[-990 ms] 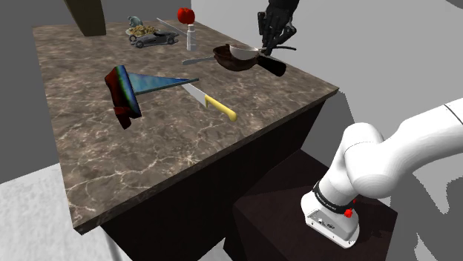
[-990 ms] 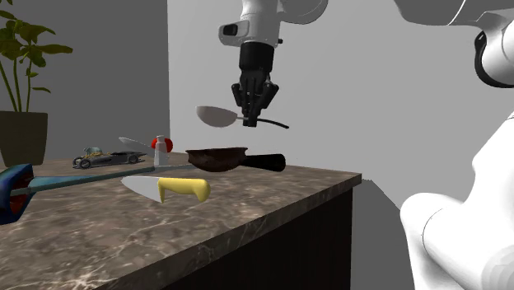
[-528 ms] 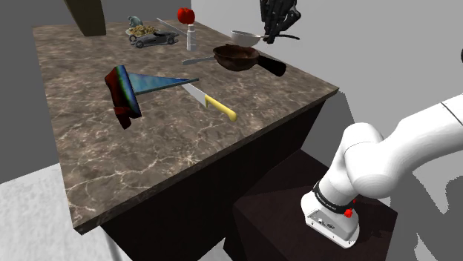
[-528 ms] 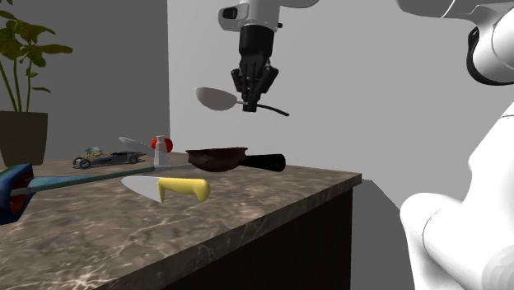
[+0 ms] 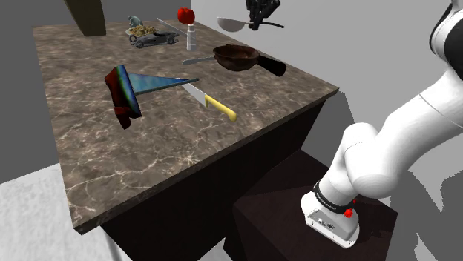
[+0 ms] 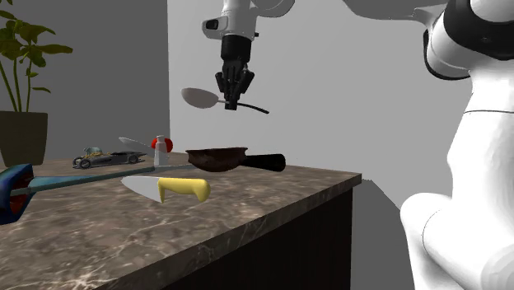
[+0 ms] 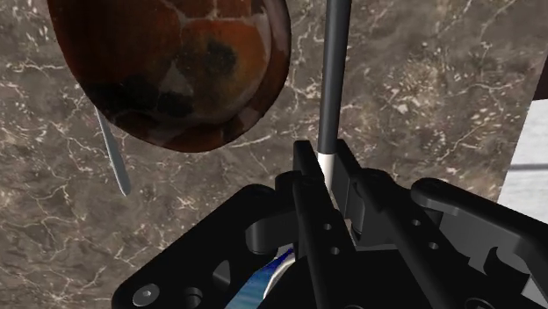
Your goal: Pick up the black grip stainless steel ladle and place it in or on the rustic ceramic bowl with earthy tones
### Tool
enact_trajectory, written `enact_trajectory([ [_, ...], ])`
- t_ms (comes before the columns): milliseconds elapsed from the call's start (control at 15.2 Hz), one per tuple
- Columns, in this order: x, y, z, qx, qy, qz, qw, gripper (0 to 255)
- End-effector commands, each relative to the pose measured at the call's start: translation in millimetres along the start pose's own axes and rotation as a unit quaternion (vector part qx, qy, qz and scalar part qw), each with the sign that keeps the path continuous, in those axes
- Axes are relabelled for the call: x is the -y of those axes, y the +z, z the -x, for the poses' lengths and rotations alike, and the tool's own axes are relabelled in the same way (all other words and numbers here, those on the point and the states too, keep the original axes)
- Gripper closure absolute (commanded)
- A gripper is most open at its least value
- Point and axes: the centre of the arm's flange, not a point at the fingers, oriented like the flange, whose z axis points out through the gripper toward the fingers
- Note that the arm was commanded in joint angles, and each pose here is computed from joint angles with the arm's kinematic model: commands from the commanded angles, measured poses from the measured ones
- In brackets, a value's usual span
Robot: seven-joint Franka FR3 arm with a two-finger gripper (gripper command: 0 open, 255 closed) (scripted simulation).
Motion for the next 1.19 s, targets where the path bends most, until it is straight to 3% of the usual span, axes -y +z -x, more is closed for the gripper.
enact_trajectory([
  [0,-25.5,2.3,7.4,0.0,-0.001,0.001,1.0,255],
  [396,-103.7,6.2,24.0,0.0,-0.001,0.001,1.0,255],
  [1122,-96.6,63.8,25.6,0.0,-0.001,0.001,1.0,255],
])
